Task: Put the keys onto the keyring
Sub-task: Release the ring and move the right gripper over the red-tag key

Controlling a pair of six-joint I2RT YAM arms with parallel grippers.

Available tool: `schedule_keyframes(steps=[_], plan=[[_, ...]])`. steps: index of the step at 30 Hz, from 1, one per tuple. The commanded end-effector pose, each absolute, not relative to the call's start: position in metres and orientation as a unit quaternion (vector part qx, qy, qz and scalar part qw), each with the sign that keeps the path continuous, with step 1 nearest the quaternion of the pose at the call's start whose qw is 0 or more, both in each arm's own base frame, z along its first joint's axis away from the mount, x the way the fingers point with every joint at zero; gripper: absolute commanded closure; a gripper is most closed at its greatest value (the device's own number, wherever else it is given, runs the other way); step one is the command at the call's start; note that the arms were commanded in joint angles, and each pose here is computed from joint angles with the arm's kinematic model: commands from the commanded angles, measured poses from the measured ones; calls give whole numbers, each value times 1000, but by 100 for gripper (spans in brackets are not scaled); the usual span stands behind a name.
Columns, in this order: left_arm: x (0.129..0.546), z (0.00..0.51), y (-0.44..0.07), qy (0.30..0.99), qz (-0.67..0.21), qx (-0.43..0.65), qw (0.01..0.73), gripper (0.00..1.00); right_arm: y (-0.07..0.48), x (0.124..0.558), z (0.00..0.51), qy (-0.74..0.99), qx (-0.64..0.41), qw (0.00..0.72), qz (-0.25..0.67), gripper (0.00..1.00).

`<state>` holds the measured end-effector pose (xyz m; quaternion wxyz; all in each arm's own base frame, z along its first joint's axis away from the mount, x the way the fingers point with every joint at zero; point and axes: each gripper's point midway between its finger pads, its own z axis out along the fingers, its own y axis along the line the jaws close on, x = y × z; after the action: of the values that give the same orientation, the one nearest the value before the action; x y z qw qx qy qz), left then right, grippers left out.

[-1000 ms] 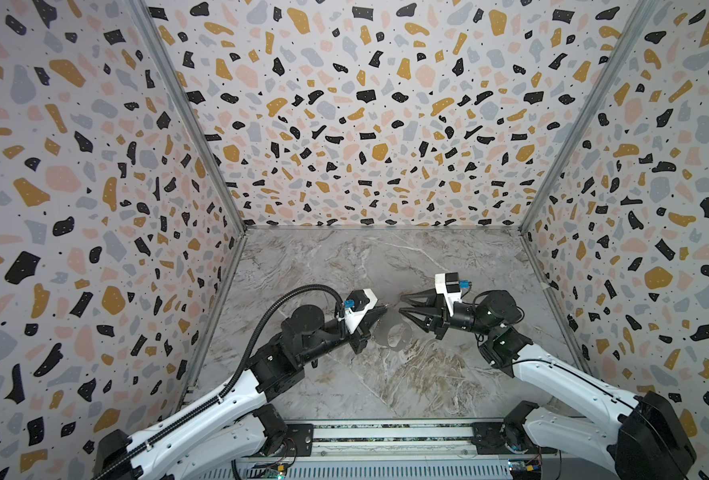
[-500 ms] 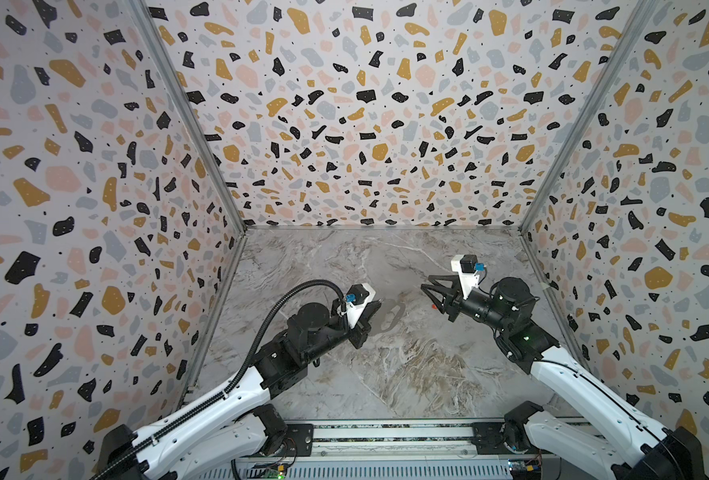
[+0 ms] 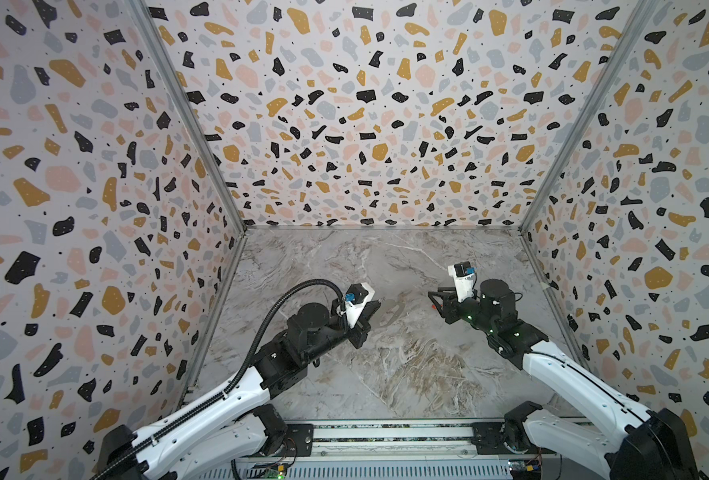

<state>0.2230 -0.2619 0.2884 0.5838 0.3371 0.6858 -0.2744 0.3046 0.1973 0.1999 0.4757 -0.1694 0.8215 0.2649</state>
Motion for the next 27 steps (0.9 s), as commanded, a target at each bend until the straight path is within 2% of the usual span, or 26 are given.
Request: schedule_keyframes(steps=[1,10,15,19,23,27], plan=[[226,304,-262,673,-281,321,604,100,183,313,174,856,-134,449,220,61],[223,301,-259,675,-281,322,602,100,142,342,106,913,-69,378,139,61],[221,300,-258,676,-282,321,601,100,124,354,88,927,-54,357,104,61],[220,300,-258,675,-283,320,602,100,116,362,76,935,-47,334,111,61],[219,297,-257,675,-283,321,601,100,117,367,73,931,-53,335,134,53],[218,296,-256,674,-284,322,601,100,119,373,66,932,-56,321,161,53]])
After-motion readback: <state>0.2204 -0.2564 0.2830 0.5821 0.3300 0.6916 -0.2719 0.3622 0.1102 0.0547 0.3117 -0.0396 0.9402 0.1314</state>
